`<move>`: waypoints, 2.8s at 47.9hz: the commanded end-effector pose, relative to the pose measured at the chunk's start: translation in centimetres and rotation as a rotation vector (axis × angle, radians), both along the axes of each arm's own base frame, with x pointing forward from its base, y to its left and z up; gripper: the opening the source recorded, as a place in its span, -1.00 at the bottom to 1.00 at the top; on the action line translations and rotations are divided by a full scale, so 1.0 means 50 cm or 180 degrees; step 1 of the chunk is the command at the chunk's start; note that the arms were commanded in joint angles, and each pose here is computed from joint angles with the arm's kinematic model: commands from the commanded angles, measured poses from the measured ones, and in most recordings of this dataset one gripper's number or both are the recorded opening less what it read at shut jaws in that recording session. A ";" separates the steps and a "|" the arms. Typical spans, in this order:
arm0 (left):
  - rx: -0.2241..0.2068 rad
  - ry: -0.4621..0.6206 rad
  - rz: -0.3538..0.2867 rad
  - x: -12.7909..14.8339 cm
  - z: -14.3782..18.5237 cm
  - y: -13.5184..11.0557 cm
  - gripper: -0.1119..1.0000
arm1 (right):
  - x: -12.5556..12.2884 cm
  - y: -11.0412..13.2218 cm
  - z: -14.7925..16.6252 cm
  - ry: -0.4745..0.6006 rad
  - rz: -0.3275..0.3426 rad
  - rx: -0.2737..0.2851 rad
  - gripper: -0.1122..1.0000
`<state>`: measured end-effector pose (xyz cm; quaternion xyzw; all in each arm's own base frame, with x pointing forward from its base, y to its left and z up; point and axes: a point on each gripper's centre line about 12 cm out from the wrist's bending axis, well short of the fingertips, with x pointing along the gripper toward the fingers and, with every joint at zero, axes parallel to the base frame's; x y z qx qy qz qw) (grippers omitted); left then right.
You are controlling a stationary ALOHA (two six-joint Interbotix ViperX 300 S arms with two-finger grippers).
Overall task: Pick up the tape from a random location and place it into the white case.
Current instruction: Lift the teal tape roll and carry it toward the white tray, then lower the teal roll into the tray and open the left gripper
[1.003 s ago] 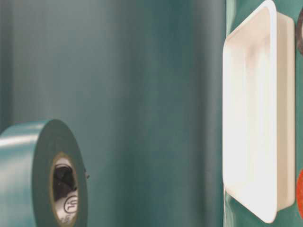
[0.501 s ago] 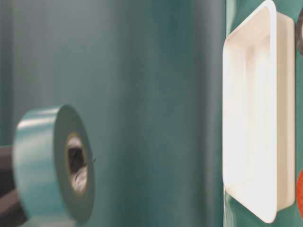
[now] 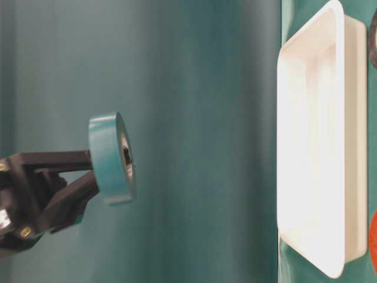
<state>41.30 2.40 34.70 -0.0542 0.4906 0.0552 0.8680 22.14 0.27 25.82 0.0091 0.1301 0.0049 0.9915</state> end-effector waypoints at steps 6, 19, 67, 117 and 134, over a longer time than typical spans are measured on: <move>0.0121 -0.0205 0.0240 -0.019 0.040 0.096 -0.41 | 0.008 0.001 0.022 -0.0083 0.0006 0.0015 0.85; 0.0238 -0.0178 0.0370 -0.036 0.041 0.171 -0.41 | 0.008 0.001 0.022 -0.0063 0.0007 0.0010 0.85; 0.0335 -0.0301 0.0328 0.008 0.030 0.200 -0.41 | 0.009 0.001 0.026 -0.0054 0.0007 0.0010 0.85; 0.0252 0.0048 0.0497 0.049 -0.269 0.274 -0.41 | 0.017 0.002 0.011 0.0044 0.0008 0.0004 0.85; 0.0227 0.0180 0.0517 0.052 -0.373 0.296 -0.41 | 0.019 0.002 0.009 0.0054 0.0011 -0.0006 0.85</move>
